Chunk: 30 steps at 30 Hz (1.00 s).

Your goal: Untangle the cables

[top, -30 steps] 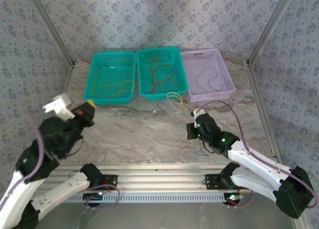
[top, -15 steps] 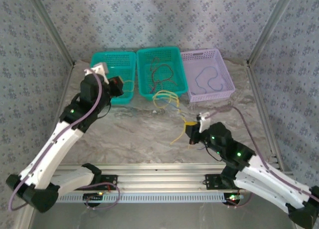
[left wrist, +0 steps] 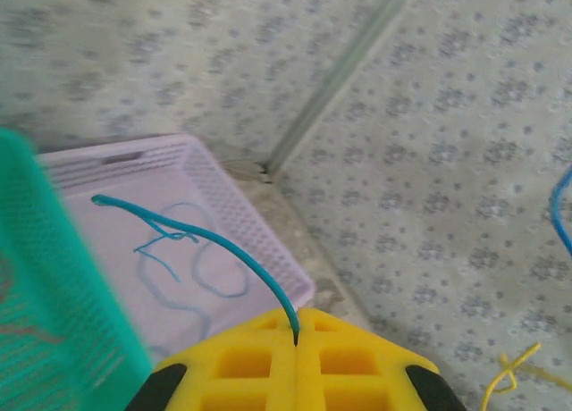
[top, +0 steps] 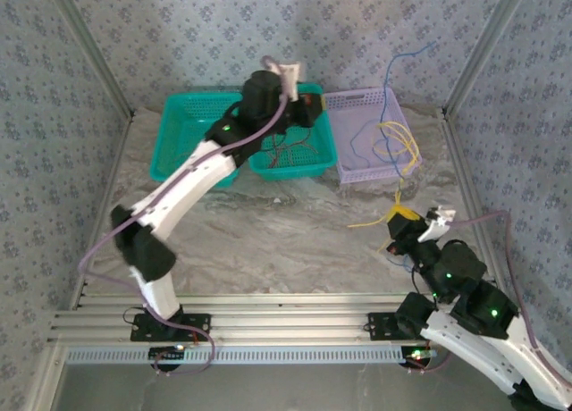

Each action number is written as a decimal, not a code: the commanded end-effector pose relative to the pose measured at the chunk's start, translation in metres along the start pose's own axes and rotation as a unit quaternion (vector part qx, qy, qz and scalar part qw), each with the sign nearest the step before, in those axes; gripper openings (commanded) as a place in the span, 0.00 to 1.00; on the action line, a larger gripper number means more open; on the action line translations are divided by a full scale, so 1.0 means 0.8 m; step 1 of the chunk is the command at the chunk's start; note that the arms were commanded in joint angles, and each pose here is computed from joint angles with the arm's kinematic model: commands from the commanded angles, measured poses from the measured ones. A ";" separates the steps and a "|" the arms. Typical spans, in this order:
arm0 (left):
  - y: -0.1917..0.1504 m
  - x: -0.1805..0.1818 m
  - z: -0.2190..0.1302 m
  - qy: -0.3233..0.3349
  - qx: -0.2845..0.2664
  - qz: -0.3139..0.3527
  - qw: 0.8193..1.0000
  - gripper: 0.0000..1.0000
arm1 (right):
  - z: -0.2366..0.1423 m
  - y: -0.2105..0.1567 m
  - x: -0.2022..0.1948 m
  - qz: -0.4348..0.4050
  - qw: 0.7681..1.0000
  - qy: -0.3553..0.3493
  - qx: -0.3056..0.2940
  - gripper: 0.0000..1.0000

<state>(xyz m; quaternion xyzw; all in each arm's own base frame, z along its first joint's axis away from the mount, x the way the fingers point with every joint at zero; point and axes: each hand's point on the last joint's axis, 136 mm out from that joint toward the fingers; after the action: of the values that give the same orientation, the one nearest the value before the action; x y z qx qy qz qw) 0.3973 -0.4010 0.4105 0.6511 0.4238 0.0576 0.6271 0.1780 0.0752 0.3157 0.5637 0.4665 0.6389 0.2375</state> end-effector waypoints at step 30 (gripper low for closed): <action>-0.059 -0.036 0.142 -0.068 0.065 0.012 0.995 0.81 | -0.014 -0.006 0.026 -0.044 0.996 0.053 0.065 0.00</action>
<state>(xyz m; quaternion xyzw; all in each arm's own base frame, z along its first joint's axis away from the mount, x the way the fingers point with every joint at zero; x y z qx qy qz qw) 0.4686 -0.5281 0.2196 0.7123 0.4535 -0.0484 0.5336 0.1615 0.0848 0.3198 0.5291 0.5422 0.6155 0.2173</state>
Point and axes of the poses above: each hand's point on the last joint's axis, 136 mm out from that joint toward the fingers, its own z axis out along the fingers, its own x axis along the line the jaws close on, y = z × x, and after that the axes turned 6 degrees about z, right-handed
